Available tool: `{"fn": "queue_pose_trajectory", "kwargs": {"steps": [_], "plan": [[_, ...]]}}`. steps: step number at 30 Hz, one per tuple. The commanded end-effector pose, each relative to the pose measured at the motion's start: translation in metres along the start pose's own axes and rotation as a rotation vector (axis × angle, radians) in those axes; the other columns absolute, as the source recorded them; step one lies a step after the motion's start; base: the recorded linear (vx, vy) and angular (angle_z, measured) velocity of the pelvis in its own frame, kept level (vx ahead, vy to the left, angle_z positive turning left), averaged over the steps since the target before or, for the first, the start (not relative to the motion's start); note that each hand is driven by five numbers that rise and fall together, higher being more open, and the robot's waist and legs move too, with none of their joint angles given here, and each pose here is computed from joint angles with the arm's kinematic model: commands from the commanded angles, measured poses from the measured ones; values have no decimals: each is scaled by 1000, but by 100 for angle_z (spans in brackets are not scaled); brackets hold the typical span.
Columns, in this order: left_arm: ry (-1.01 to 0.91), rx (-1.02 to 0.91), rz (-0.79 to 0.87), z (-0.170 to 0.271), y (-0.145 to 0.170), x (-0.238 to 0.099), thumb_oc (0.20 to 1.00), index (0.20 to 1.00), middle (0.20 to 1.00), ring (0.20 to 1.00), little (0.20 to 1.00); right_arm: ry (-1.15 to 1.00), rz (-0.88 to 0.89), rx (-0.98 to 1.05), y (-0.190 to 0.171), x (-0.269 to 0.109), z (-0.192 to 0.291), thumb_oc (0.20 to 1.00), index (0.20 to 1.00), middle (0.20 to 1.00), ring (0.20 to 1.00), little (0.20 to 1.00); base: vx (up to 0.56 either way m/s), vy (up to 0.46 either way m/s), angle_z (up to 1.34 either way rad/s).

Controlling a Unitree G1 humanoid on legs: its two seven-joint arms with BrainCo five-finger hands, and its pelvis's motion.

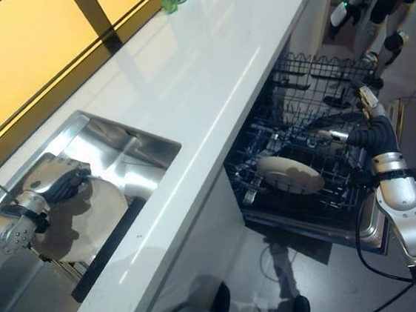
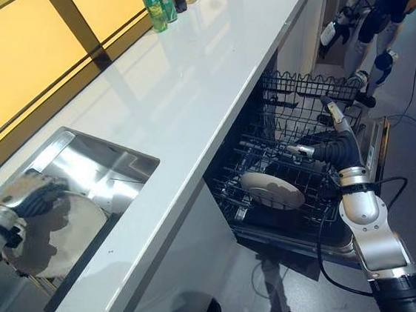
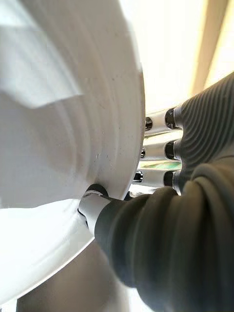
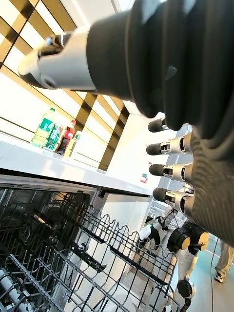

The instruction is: Pick up plates and place into dishwasher.

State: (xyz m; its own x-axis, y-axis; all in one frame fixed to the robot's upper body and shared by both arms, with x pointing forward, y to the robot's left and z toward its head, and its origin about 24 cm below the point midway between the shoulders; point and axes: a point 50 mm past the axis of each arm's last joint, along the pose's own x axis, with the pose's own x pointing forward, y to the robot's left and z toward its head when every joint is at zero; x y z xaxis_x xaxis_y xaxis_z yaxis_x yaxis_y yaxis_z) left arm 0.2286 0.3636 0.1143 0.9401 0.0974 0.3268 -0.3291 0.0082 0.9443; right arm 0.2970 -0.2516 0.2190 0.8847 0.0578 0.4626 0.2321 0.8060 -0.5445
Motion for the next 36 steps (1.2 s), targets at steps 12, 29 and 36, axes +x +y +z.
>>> {"fn": "queue_pose_trajectory", "kwargs": {"steps": [12,29,36], "plan": [[354,38,714,-48,86,-7,200,200,200,200,200,-110,-72,99,13,-25,8,1000,1000,1000,1000,1000,7,-135,4],[99,-655,865,15,107,20,200,200,200,200,200,-406,31,412,53,-15,75,1000,1000,1000,1000,1000,-31,-153,11],[-52,-859,776,59,97,42,200,200,200,200,200,-498,235,620,93,-7,118,1000,1000,1000,1000,1000,-79,-118,17]]}}
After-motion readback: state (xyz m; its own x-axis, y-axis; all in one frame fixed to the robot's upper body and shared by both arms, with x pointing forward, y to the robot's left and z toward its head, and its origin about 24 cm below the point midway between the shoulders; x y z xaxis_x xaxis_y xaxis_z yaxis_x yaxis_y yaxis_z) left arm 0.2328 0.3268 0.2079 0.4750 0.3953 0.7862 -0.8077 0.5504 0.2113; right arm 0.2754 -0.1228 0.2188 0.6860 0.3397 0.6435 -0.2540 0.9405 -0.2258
